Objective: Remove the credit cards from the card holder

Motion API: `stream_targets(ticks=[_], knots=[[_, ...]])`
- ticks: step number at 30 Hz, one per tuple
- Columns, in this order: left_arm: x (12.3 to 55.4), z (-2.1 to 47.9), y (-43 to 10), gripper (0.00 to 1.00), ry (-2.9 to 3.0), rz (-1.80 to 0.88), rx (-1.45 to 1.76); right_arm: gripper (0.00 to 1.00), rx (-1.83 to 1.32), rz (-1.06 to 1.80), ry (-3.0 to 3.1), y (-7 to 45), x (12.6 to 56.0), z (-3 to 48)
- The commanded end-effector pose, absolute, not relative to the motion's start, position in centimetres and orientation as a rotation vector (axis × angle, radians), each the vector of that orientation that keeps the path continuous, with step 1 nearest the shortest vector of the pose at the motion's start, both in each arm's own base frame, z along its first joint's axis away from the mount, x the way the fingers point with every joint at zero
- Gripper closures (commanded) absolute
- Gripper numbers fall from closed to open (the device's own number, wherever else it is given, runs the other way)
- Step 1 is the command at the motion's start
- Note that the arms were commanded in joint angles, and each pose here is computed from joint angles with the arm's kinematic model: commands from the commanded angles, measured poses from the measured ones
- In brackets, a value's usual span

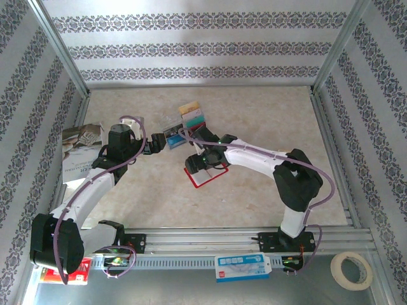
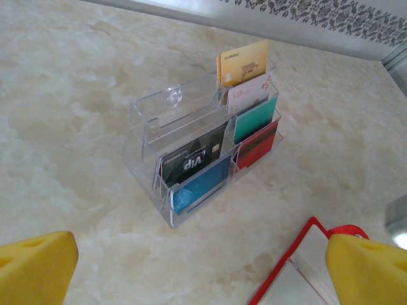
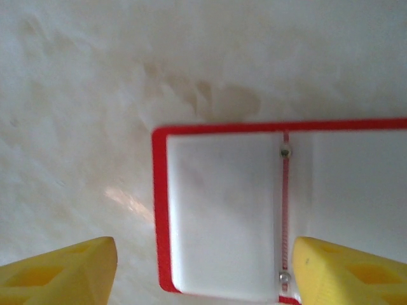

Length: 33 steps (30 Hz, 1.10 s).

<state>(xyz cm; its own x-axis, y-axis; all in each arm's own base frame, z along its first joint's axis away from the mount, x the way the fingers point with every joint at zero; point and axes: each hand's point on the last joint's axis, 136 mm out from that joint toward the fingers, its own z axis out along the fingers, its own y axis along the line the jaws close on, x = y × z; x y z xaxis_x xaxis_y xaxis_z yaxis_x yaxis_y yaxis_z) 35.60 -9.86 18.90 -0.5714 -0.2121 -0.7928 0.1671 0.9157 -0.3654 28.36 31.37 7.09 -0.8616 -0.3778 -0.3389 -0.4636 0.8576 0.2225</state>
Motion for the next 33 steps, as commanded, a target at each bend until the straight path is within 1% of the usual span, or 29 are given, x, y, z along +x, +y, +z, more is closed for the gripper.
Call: stream_targets(ticks=[1,8,16,21,33], knots=[[36.1,19.5,-9.7,0.0,2.101,-0.531,-0.058,0.29,-0.75,0.301,2.804,30.7,27.2,5.4],[36.0,19.3,-9.6,0.0,2.106,-0.532,-0.078,0.28,-0.76,0.232,2.852,31.5,26.7,3.4],[36.2,19.3,-9.6,0.0,2.106,-0.533,-0.081,0.3,-0.687,0.095,2.85,30.0,27.7,3.2],[36.3,19.2,-9.6,0.0,2.107,-0.536,-0.085,0.31,-0.668,0.091,2.824,30.0,28.0,4.0],[36.3,19.2,-9.7,0.0,2.11,-0.54,-0.082,0.32,-0.704,0.079,2.889,30.0,27.4,2.1]])
